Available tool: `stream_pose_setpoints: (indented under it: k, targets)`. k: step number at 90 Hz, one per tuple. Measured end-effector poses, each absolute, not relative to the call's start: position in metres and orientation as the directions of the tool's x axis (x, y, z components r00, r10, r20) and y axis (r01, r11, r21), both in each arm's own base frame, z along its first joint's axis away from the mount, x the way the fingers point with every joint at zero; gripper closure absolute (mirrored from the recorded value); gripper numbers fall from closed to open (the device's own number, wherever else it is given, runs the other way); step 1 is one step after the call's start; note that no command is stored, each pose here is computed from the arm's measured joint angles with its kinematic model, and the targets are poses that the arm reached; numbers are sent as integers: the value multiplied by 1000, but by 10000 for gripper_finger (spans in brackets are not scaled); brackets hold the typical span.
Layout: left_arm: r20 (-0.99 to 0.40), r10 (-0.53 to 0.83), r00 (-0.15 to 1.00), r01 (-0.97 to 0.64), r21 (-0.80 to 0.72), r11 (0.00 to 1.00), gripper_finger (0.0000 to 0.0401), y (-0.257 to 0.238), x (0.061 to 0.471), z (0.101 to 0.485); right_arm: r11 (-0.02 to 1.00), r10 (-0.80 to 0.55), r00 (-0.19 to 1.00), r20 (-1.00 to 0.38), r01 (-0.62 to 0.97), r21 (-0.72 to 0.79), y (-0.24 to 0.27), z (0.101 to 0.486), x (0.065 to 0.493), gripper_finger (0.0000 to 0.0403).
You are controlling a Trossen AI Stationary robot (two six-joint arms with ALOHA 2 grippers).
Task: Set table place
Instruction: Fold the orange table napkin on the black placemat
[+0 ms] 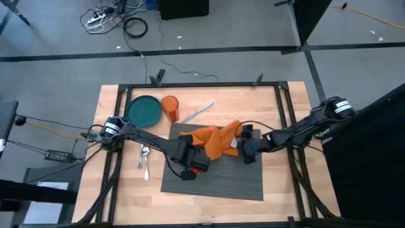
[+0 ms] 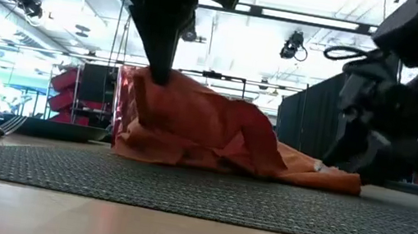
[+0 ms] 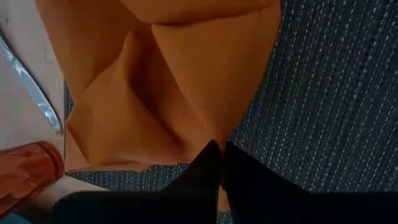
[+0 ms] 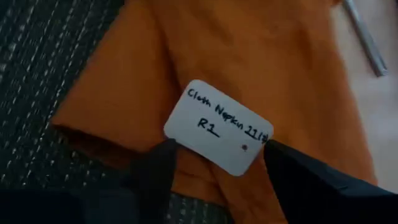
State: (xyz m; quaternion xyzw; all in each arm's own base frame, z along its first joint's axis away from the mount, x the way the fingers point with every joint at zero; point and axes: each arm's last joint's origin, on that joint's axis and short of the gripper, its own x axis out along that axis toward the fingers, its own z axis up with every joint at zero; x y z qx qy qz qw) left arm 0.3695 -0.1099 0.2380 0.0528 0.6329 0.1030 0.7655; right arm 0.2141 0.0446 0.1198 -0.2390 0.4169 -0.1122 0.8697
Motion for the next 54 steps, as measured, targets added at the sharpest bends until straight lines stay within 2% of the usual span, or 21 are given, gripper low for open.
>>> stream_pose_setpoints:
  k: [25,32,38,44,54]
  targets:
    - [-956,228,183,-75,218,973,401,-110,370,238,640,-677,564,-473,136,-756,38,124,213,207]
    - [-956,228,183,-74,218,973,401,-110,370,238,597,-700,571,-428,139,-790,40,134,213,211]
    - [-956,228,183,-75,218,973,401,-110,370,238,599,-685,589,-430,119,-792,42,143,211,213]
    - [-956,228,183,-75,218,973,401,-110,370,238,658,-647,594,-478,117,-744,40,147,207,216]
    - [-956,228,184,-72,218,973,401,-111,370,238,790,-595,561,-576,274,-549,25,150,201,219]
